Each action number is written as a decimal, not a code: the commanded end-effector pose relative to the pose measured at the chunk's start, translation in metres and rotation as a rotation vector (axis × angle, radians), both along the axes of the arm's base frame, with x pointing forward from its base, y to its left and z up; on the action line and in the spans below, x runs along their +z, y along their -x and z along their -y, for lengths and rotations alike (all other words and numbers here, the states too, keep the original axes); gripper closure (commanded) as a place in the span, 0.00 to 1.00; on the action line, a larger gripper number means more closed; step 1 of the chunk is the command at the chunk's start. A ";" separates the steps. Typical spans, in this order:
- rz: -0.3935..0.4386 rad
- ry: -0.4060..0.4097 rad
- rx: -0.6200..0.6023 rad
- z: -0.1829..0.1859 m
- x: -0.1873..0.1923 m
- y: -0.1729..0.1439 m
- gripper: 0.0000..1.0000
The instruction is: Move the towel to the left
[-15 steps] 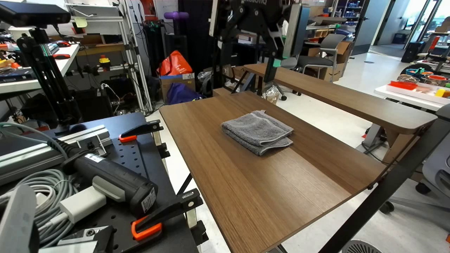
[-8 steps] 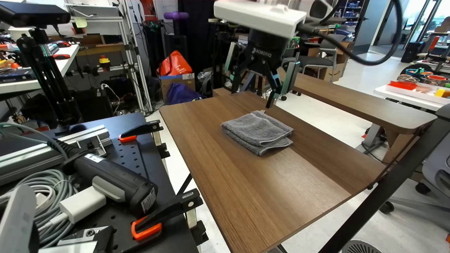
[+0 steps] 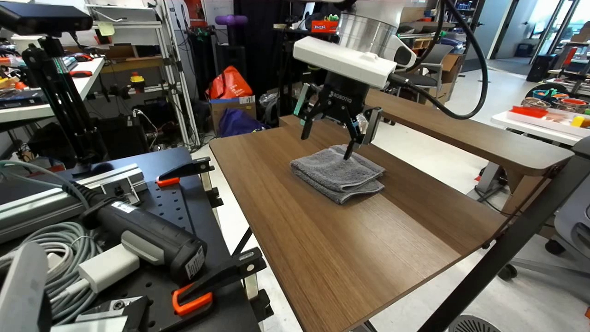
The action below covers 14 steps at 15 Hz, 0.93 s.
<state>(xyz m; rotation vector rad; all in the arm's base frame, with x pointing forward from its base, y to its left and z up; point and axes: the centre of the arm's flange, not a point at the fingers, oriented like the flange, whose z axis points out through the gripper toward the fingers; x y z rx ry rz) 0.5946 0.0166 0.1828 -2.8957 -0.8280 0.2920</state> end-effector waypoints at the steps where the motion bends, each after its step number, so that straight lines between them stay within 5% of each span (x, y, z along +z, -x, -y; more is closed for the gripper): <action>1: 0.000 0.000 0.000 0.000 0.001 -0.001 0.00; 8: -0.015 0.037 -0.005 -0.010 -0.009 -0.011 0.00; 14: 0.066 0.105 -0.063 -0.035 -0.025 -0.039 0.00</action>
